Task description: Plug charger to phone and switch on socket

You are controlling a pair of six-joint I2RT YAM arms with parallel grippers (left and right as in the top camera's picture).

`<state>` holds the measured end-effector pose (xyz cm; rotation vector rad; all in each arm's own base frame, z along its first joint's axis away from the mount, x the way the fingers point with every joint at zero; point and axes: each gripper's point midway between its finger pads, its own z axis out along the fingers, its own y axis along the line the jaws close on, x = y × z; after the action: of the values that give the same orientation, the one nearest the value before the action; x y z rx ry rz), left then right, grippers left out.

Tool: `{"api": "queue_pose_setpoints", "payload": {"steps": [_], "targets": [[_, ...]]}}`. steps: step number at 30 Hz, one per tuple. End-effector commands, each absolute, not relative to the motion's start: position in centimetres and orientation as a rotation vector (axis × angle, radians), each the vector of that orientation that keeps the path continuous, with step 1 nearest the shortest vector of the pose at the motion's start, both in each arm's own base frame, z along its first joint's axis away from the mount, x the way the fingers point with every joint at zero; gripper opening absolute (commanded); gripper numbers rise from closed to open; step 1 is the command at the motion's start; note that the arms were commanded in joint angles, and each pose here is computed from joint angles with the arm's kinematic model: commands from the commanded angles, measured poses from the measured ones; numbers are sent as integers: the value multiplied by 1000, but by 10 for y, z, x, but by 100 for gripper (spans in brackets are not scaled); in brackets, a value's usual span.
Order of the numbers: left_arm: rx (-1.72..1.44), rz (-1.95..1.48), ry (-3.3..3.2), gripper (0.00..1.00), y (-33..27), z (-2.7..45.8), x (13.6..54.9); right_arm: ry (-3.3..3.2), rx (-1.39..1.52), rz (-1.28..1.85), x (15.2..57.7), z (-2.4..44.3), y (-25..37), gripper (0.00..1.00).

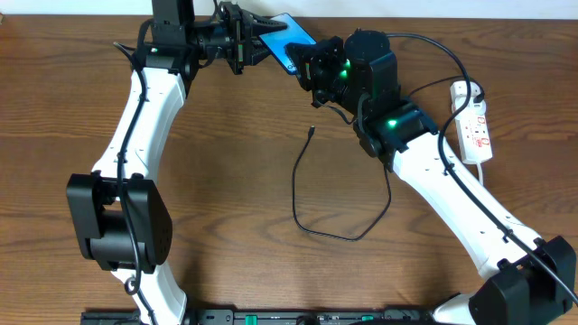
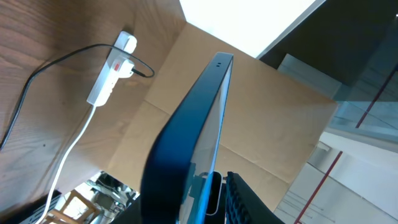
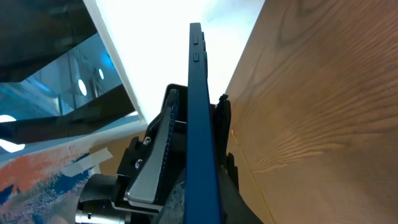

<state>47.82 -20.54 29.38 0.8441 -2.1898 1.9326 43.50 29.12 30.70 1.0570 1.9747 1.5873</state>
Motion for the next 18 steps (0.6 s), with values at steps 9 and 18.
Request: {"api": "queue_pose_setpoints", "payload": {"steps": [9,18], "targets": [[766,1967,-2182,12,-214,315,468,2059,1010,1635,423,301,309,3],[796,1958,-2172,8,-214,314,469,2072,1019,1623,422,298,309,30]]}}
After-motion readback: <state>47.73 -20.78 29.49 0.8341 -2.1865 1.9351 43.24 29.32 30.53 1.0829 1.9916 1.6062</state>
